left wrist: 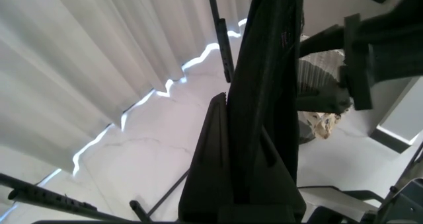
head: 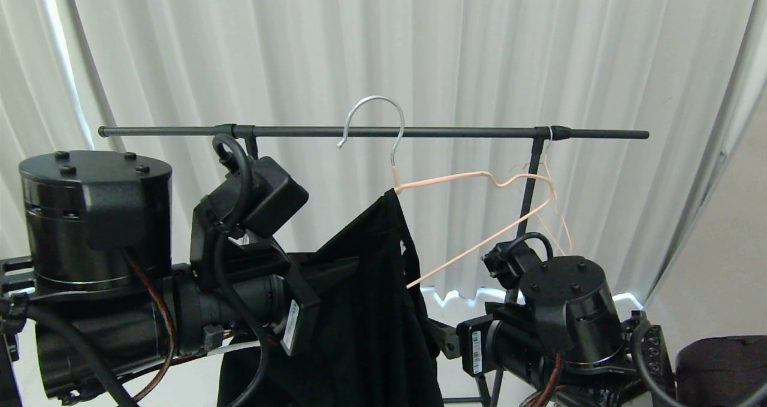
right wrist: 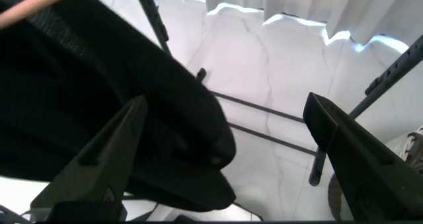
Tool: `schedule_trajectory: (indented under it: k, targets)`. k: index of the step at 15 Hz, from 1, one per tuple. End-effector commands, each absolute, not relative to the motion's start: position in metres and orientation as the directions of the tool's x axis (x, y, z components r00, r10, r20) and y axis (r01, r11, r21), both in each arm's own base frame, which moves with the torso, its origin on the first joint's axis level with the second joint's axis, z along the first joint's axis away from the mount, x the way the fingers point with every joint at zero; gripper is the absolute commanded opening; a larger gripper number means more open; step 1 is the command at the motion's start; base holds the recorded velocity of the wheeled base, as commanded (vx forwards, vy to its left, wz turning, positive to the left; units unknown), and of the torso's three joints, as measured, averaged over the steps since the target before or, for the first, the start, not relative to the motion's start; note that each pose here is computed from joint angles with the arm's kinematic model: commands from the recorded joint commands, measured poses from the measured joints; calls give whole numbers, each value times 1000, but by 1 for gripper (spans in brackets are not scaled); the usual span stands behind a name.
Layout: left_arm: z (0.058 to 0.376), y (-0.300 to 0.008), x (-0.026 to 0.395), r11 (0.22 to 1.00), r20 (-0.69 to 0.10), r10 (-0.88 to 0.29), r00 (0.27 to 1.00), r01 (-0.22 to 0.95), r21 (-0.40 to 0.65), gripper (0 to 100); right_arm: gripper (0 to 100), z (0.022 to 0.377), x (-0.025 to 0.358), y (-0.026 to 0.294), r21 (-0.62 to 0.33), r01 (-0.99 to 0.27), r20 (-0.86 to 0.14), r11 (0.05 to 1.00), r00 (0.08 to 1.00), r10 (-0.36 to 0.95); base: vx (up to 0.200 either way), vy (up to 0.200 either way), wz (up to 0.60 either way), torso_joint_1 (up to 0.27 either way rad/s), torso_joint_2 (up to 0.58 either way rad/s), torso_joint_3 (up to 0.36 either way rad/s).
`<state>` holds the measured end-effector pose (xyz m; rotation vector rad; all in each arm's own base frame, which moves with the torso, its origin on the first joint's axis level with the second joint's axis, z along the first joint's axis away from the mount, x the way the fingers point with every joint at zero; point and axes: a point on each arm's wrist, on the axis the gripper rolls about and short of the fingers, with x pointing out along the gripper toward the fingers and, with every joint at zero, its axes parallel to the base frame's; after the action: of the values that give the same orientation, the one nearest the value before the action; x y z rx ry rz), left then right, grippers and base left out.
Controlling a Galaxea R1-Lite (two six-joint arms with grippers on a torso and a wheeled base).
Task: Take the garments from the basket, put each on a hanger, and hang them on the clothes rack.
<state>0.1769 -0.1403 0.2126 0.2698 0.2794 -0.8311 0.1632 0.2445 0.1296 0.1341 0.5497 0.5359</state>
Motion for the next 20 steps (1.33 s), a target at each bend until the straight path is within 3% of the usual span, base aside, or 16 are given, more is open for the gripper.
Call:
schedule_trajectory:
  k: [1, 12, 20]
  targets:
    - [210, -139, 181, 655, -357, -672, 649, 745, 123, 0, 100, 131, 157, 243, 262, -463, -459, 847, 712, 532, 0, 0, 0, 0, 0, 0]
    - [215, -138, 177, 651, -337, -681, 650, 748, 128, 0, 100, 113, 159, 247, 204, -473, -511, 857, 695, 506, 0, 0, 0, 0, 0, 0]
    - [208, -130, 171, 655, -354, -669, 653, 744, 134, 0, 100, 108, 195, 210, 72, -312, -516, 947, 801, 303, 0, 0, 0, 0, 0, 0]
